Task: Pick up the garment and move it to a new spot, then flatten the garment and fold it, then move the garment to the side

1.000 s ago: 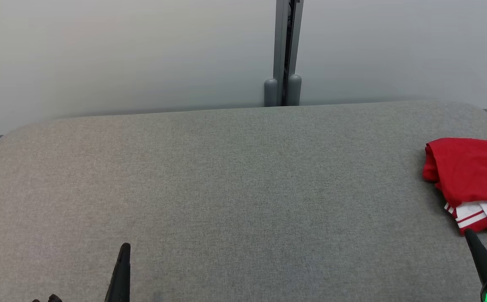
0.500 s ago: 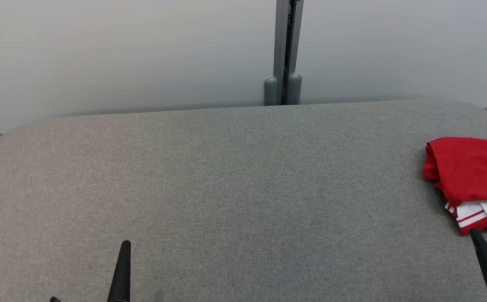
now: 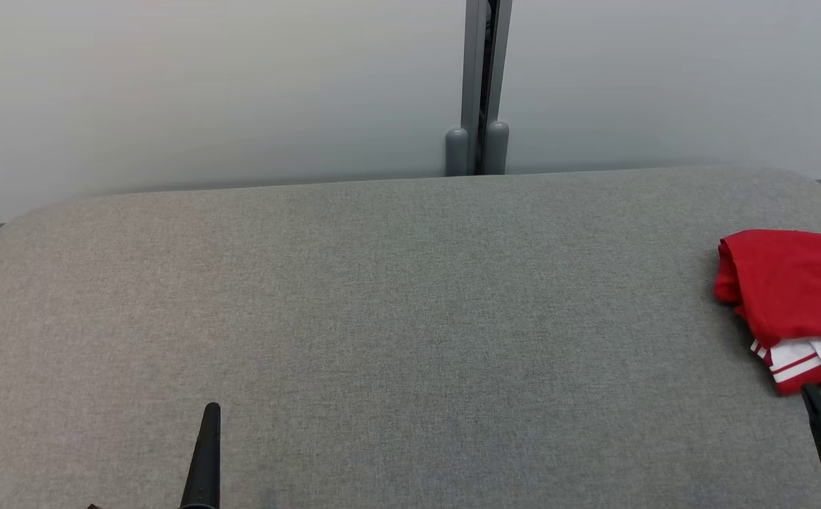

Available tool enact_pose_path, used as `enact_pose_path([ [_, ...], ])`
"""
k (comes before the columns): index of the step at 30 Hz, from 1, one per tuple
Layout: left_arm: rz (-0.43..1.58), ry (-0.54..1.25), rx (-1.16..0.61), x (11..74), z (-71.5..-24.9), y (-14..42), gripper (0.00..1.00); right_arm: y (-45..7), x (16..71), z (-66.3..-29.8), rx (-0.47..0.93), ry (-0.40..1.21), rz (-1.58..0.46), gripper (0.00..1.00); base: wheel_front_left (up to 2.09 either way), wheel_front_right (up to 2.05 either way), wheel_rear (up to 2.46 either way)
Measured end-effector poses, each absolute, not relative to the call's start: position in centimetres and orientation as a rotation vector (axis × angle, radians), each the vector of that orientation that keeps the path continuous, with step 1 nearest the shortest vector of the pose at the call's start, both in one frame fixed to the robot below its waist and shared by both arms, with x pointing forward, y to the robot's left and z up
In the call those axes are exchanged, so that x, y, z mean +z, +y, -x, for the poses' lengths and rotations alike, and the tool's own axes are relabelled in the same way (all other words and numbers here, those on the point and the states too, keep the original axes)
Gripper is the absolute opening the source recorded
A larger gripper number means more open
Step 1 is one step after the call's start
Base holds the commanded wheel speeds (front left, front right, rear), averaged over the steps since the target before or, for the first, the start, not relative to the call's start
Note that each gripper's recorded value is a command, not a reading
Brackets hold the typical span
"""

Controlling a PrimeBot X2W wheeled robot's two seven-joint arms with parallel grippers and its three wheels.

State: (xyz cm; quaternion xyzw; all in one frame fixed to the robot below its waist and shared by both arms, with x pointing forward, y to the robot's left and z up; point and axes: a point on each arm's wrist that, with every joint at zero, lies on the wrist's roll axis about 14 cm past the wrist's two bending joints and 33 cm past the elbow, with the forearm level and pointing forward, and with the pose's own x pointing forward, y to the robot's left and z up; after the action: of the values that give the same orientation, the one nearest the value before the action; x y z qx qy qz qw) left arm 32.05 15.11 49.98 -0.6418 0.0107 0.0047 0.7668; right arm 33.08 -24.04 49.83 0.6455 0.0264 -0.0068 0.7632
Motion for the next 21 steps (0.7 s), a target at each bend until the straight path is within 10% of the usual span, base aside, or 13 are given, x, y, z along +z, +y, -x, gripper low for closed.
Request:
enact_pose_path([
  [21, 1.546, -0.007, 0.020, 50.27, -32.03, 15.05, 0.00, -24.59, 50.28, -32.93, 0.012, 0.028, -1.545, 0.00, 0.00, 0.00, 0.00],
])
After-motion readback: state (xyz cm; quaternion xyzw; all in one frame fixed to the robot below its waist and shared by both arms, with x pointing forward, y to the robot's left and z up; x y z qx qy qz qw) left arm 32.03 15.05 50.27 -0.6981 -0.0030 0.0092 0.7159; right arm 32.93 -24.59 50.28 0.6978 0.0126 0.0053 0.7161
